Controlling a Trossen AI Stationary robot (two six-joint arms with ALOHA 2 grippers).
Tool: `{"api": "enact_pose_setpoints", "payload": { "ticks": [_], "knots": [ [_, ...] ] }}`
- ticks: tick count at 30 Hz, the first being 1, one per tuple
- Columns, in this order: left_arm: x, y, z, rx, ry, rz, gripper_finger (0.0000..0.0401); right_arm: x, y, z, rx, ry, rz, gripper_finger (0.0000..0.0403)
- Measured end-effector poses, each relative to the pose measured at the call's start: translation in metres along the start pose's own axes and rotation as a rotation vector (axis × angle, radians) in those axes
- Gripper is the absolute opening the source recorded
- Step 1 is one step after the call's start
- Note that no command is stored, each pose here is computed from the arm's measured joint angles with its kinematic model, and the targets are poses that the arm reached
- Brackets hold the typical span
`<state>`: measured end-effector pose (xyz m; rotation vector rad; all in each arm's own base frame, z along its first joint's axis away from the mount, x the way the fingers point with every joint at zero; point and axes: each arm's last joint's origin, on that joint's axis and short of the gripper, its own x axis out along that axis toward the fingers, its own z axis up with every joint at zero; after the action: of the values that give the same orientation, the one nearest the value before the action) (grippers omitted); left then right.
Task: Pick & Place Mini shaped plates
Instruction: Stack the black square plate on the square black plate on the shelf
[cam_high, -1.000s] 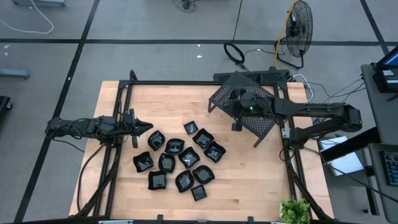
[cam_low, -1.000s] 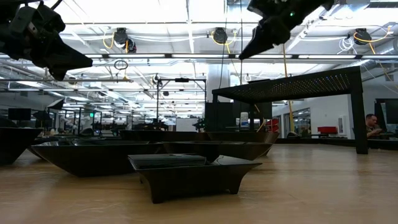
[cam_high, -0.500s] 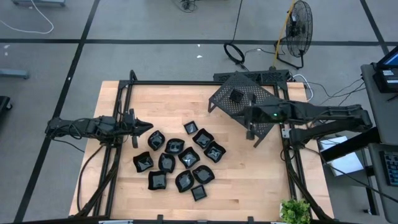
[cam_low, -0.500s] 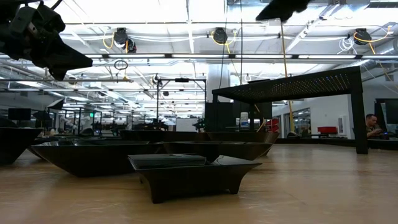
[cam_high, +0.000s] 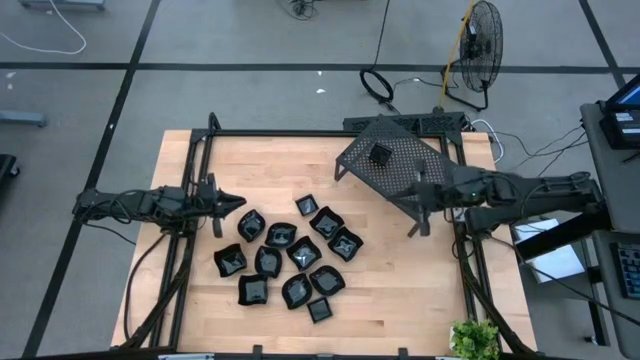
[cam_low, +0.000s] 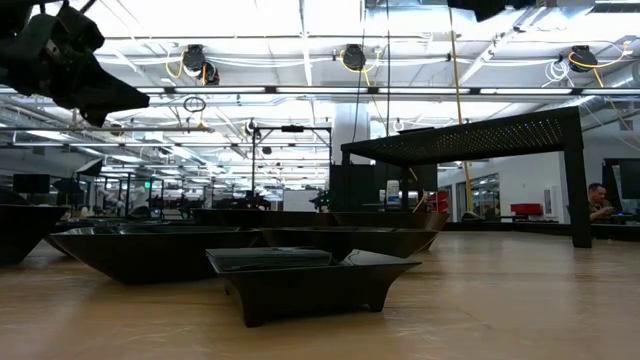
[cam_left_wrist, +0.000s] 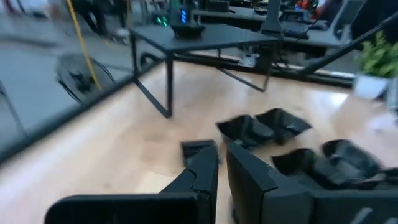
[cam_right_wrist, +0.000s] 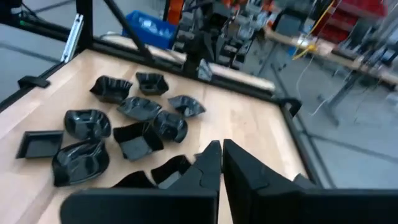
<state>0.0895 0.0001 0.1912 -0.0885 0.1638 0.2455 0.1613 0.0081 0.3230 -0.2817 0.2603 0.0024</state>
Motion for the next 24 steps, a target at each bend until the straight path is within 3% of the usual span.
{"api": "enact_pose_setpoints", "payload": {
  "ticks": [2, 6, 10, 12, 15, 17, 20, 24],
  "knots": [
    [0.0, 0.0, 0.004, 0.035, -0.042, 0.027, 0.0035, -0.002, 0.002, -0.009, -0.013, -0.043, -0.012, 0.0004],
    [-0.001, -0.001, 0.02, -0.032, -0.204, 0.02, 0.0035, -0.004, 0.007, -0.027, -0.037, -0.121, -0.036, 0.0004],
    [-0.001, -0.005, 0.038, -0.243, -0.407, -0.075, 0.0035, 0.001, 0.012, -0.045, -0.098, -0.176, -0.058, 0.0004],
    [0.001, -0.004, 0.042, -0.3, -0.451, -0.022, 0.0035, 0.004, 0.015, -0.053, -0.135, -0.198, -0.069, 0.0004],
    [0.004, 0.001, 0.041, -0.314, -0.458, 0.188, 0.0035, 0.007, 0.017, -0.061, -0.162, -0.2, -0.07, 0.0004],
    [0.005, 0.003, 0.039, -0.367, -0.451, 0.273, 0.0035, 0.007, 0.018, -0.064, -0.168, -0.189, -0.073, 0.0004],
    [0.008, 0.003, 0.037, -0.432, -0.442, 0.288, 0.0035, 0.006, 0.019, -0.069, -0.167, -0.191, -0.075, 0.0004],
    [0.012, 0.001, 0.033, -0.433, -0.4, 0.268, 0.0035, 0.004, 0.023, -0.083, -0.176, -0.203, -0.083, 0.0004]
  ]
}}
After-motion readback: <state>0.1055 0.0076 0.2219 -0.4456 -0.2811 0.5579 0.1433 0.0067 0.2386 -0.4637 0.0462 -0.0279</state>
